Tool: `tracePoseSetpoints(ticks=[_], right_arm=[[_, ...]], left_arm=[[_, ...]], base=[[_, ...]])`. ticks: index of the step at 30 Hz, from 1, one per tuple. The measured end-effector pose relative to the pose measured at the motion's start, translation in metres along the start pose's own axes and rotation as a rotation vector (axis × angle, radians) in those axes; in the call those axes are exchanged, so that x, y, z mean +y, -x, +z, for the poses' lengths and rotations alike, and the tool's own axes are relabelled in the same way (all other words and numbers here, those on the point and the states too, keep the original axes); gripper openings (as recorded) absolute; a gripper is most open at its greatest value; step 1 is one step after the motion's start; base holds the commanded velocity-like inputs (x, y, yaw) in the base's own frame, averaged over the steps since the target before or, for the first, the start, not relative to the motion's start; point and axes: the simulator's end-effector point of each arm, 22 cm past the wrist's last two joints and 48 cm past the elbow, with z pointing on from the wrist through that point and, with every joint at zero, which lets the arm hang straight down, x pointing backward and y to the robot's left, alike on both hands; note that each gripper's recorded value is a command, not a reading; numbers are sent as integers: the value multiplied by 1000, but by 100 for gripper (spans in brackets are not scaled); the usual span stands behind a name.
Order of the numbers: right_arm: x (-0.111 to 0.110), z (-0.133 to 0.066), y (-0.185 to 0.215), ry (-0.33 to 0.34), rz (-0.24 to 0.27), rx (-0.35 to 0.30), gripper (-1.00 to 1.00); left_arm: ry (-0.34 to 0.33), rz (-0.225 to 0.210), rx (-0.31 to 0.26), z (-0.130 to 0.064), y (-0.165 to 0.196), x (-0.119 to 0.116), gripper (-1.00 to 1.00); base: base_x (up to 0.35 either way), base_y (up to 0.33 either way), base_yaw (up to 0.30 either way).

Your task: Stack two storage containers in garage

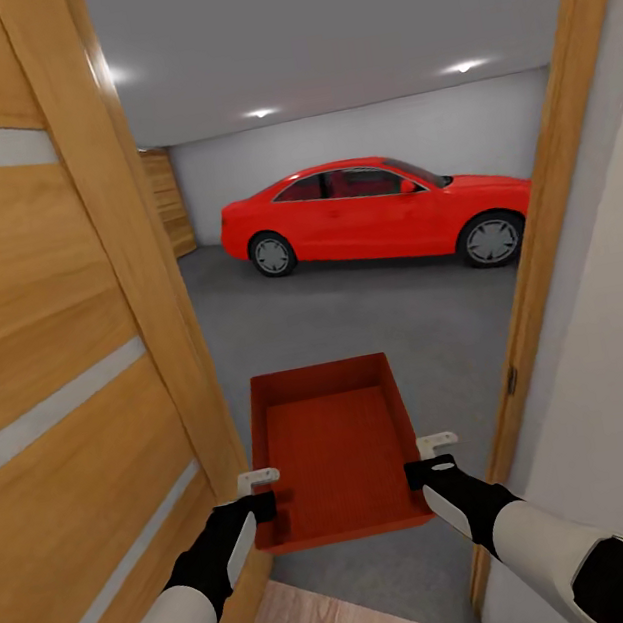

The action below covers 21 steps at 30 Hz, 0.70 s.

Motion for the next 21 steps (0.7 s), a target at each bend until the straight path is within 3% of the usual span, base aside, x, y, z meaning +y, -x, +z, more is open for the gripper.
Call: tracePoseSetpoints(ticks=[13,21], right_arm=[[0,0,0,0,0,0,-100],[0,0,0,0,0,0,-100]], left_arm=[[0,0,0,0,0,0,-100],[0,0,0,0,0,0,-100]], base=[[1,1,-212],[0,0,-42]])
